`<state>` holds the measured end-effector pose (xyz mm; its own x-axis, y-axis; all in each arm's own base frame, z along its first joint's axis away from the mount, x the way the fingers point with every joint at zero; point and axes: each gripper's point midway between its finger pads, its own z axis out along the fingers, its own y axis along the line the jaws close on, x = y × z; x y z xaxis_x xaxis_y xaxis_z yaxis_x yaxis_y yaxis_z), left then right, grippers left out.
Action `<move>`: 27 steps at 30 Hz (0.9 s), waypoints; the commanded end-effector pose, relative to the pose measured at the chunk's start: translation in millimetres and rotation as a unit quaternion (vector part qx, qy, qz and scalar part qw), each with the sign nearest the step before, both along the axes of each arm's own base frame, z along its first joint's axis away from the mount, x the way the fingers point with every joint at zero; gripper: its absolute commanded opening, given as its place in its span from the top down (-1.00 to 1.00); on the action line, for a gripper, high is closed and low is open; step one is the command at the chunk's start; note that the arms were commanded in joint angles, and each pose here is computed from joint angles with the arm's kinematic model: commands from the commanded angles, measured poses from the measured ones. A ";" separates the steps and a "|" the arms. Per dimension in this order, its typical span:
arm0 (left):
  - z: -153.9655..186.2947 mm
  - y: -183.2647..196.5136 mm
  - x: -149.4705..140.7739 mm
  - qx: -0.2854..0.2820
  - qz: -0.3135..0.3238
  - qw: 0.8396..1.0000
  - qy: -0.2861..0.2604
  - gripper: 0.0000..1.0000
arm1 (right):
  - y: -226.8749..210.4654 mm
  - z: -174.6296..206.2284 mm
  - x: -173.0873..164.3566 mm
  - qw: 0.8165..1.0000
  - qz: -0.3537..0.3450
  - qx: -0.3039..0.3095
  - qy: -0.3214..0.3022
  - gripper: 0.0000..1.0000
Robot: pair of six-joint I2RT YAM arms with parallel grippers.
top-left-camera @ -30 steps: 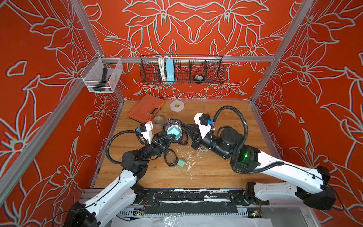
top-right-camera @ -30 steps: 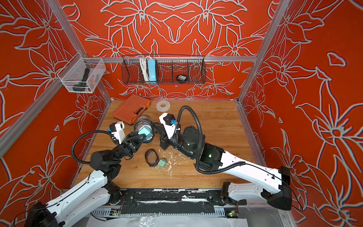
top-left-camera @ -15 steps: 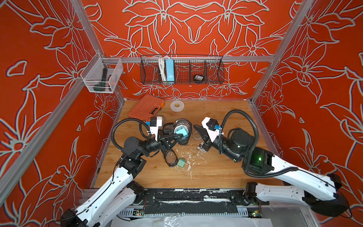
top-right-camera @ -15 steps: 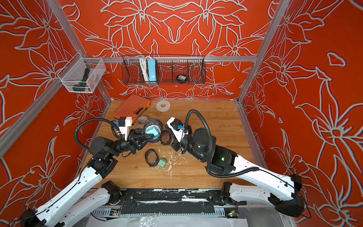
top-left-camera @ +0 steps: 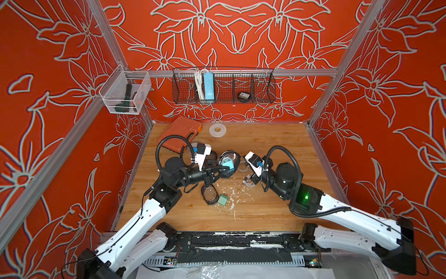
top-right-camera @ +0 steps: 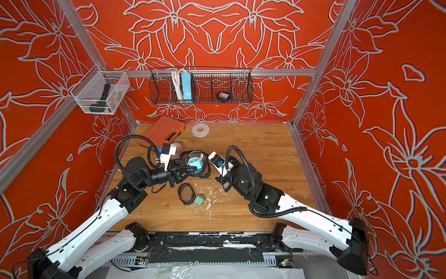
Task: Pack away charging kits
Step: Zip the zipper on the storage bag.
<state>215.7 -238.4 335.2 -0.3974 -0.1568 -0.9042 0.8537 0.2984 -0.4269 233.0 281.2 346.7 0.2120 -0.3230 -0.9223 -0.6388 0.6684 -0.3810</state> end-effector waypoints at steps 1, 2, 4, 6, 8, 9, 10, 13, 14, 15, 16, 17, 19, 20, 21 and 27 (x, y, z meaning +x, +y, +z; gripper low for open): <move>15.5 -4.6 -18.6 0.001 -0.053 0.998 -0.045 1.00 | -35.1 57.2 19.5 0.996 -0.060 0.055 -0.047 1.00; 13.8 -5.6 -17.9 0.003 -0.055 0.997 -0.044 1.00 | -37.1 59.2 22.7 0.995 -0.065 0.051 -0.056 1.00; 10.0 -7.1 -15.1 0.008 -0.055 0.998 -0.040 1.00 | -39.0 62.8 27.8 0.996 -0.058 0.036 -0.065 1.00; 5.7 -10.6 -12.8 0.013 -0.062 0.997 -0.033 1.00 | -35.9 65.1 30.6 0.997 -0.038 0.021 -0.071 1.00; 1.7 -15.9 -9.8 0.022 -0.068 0.997 -0.025 1.00 | -26.9 65.0 29.5 0.997 -0.010 -0.003 -0.075 1.00; -0.4 -18.2 -8.5 0.027 -0.070 0.997 -0.022 1.00 | -22.9 64.2 28.4 0.997 0.001 -0.017 -0.079 1.00; -2.1 -20.4 -7.5 0.031 -0.071 0.997 -0.020 1.00 | -20.4 64.0 29.2 0.996 0.005 -0.029 -0.085 1.00; -4.9 -26.3 -7.1 0.042 -0.070 0.996 -0.019 1.00 | -20.8 67.4 37.5 0.993 -0.005 -0.058 -0.105 1.00; -4.9 -28.2 -7.9 0.047 -0.069 0.996 -0.021 1.00 | -22.7 70.9 41.5 0.992 -0.012 -0.064 -0.112 1.00; -14.2 -32.9 -2.9 0.057 -0.067 0.996 -0.009 1.00 | -24.5 72.9 44.5 0.991 -0.015 -0.071 -0.114 1.00; -16.8 -35.8 -2.7 0.063 -0.066 0.996 -0.008 1.00 | -24.3 74.7 46.3 0.990 -0.011 -0.080 -0.116 1.00; -18.5 -39.1 -3.3 0.069 -0.067 0.995 -0.008 1.00 | -23.5 76.0 47.7 0.989 -0.008 -0.087 -0.117 1.00; -22.4 -43.8 -2.5 0.080 -0.065 0.995 -0.005 1.00 | -22.2 79.4 48.2 0.987 -0.001 -0.100 -0.126 1.00; -25.0 -46.0 -1.5 0.086 -0.063 0.994 -0.003 1.00 | -21.0 81.0 46.6 0.985 0.006 -0.106 -0.135 1.00; -26.5 -47.2 -0.1 0.089 -0.060 0.994 -0.001 1.00 | -19.3 81.3 45.3 0.984 0.012 -0.111 -0.141 1.00; -36.9 -51.3 9.8 0.105 -0.050 0.993 0.015 1.00 | -5.9 72.0 23.5 0.967 0.092 -0.161 -0.174 1.00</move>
<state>222.8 -288.7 285.0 -0.4773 0.0806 -0.8751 0.8496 0.2968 -0.4360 272.5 268.5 414.1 0.4759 -0.5069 -0.7188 -0.5388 0.4780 -0.6938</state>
